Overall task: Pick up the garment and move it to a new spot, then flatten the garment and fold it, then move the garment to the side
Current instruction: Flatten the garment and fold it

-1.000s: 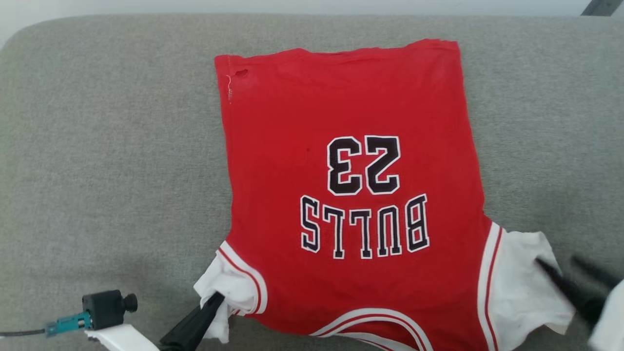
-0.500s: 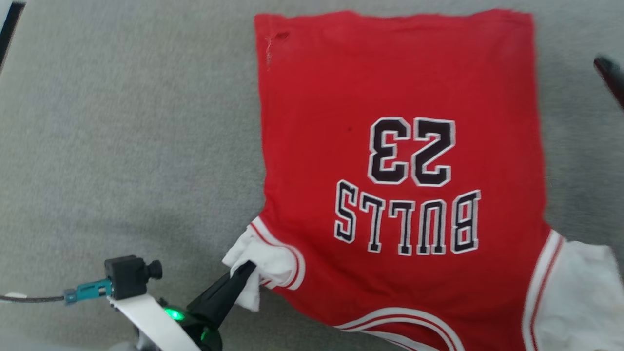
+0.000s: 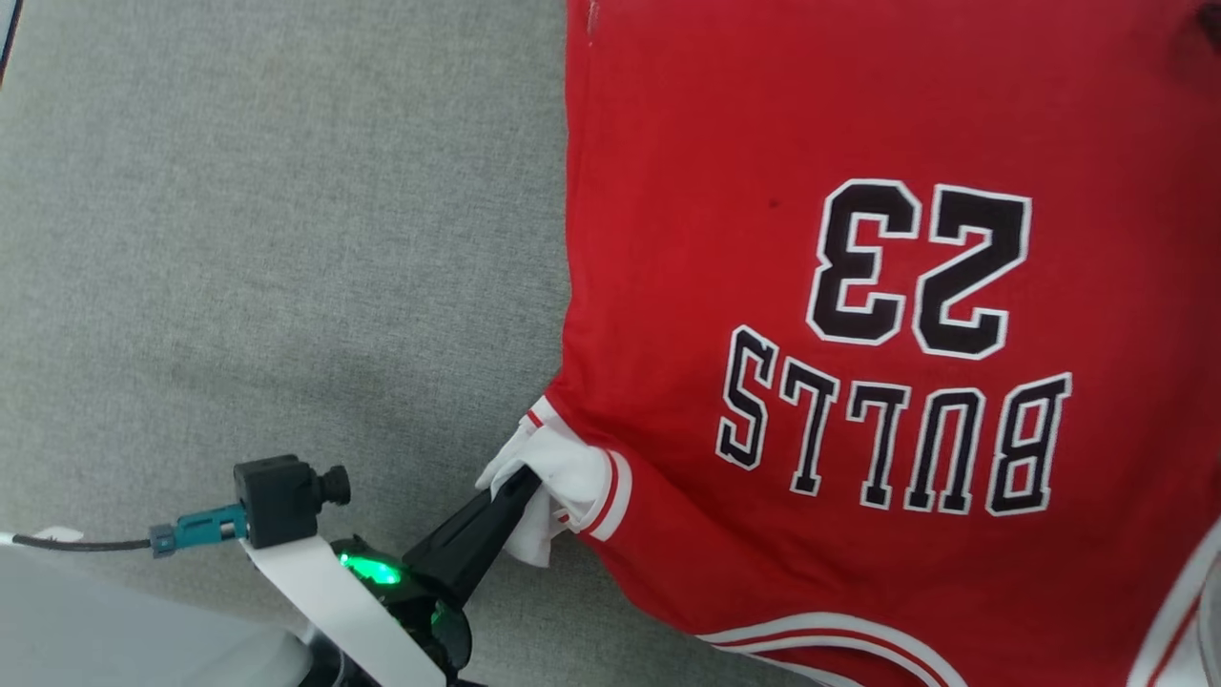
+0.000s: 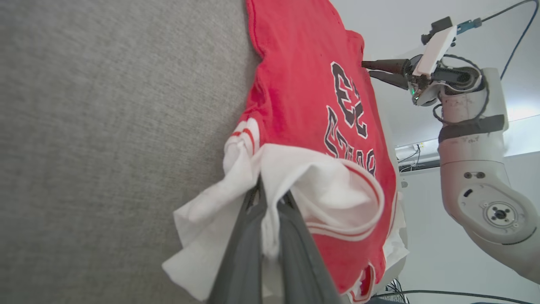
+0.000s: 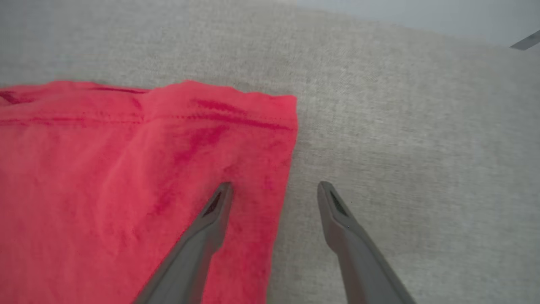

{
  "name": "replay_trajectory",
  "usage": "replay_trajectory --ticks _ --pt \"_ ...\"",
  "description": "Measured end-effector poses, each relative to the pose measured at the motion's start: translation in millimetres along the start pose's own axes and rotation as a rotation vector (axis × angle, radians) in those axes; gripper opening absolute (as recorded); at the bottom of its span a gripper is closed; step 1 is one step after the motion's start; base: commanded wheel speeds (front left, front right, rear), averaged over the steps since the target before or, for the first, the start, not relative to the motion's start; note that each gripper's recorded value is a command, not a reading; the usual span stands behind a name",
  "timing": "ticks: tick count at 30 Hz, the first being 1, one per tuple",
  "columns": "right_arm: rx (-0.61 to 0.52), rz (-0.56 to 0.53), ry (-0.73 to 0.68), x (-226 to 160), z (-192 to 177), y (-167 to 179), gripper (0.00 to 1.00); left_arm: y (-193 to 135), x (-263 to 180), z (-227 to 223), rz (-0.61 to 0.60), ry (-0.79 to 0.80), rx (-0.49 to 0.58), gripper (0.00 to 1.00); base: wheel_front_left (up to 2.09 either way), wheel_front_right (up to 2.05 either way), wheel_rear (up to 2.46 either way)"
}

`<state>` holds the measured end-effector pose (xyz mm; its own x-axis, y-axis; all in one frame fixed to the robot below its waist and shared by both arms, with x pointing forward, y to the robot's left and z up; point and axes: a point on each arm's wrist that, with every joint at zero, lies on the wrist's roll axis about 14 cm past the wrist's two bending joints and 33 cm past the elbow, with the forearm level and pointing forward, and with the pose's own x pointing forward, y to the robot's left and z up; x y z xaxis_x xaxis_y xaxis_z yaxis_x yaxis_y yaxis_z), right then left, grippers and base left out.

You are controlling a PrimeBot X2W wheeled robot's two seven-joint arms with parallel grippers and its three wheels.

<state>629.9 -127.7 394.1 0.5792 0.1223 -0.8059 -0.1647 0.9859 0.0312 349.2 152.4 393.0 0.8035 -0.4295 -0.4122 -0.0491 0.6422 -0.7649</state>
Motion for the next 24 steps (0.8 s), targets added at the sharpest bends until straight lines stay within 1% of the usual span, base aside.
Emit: replay_trajectory --ticks 2,5,6,7,8,11,14,16,19,21,24 --pt "-0.001 0.004 0.034 9 -7 4 1.00 1 2 1 0.004 0.000 0.001 0.00 0.00 0.00 0.00" --pt "-0.004 0.013 0.047 14 -7 8 1.00 0 4 1 -0.001 0.002 0.001 0.00 0.00 0.00 0.00" --pt "-0.003 0.015 0.045 14 -7 8 0.41 0 5 2 -0.005 0.001 0.003 0.00 0.00 0.00 0.00" --pt "-0.001 0.018 0.040 14 -6 9 0.07 -1 6 3 -0.008 0.000 0.005 0.00 0.00 0.00 0.00" --pt "0.001 0.020 0.037 14 -6 9 0.00 -2 6 3 -0.011 0.000 0.006 0.00 0.00 0.00 0.00" --pt "0.022 0.038 0.012 10 -3 11 0.00 -4 6 4 -0.020 -0.001 0.013 0.00 0.00 0.00 0.00" --pt "0.025 0.025 -0.010 2 -4 3 0.00 -7 5 9 -0.030 -0.013 0.027 0.00 0.00 0.00 0.00" --pt "0.014 0.020 -0.030 -7 -6 -2 0.00 -7 3 12 -0.030 -0.027 0.035 0.00 0.00 0.00 0.00" --pt "0.015 0.043 -0.064 -27 -8 -5 0.00 -6 -4 13 -0.024 -0.039 0.036 0.00 0.00 0.00 0.00" --pt "0.007 0.046 -0.068 -42 -18 -11 0.00 -6 -8 13 -0.021 -0.043 0.039 0.00 0.00 0.00 0.00" --pt "-0.010 0.044 -0.051 -67 -43 -23 0.00 -7 -14 15 -0.025 -0.052 0.047 0.00 0.00 0.00 0.00"
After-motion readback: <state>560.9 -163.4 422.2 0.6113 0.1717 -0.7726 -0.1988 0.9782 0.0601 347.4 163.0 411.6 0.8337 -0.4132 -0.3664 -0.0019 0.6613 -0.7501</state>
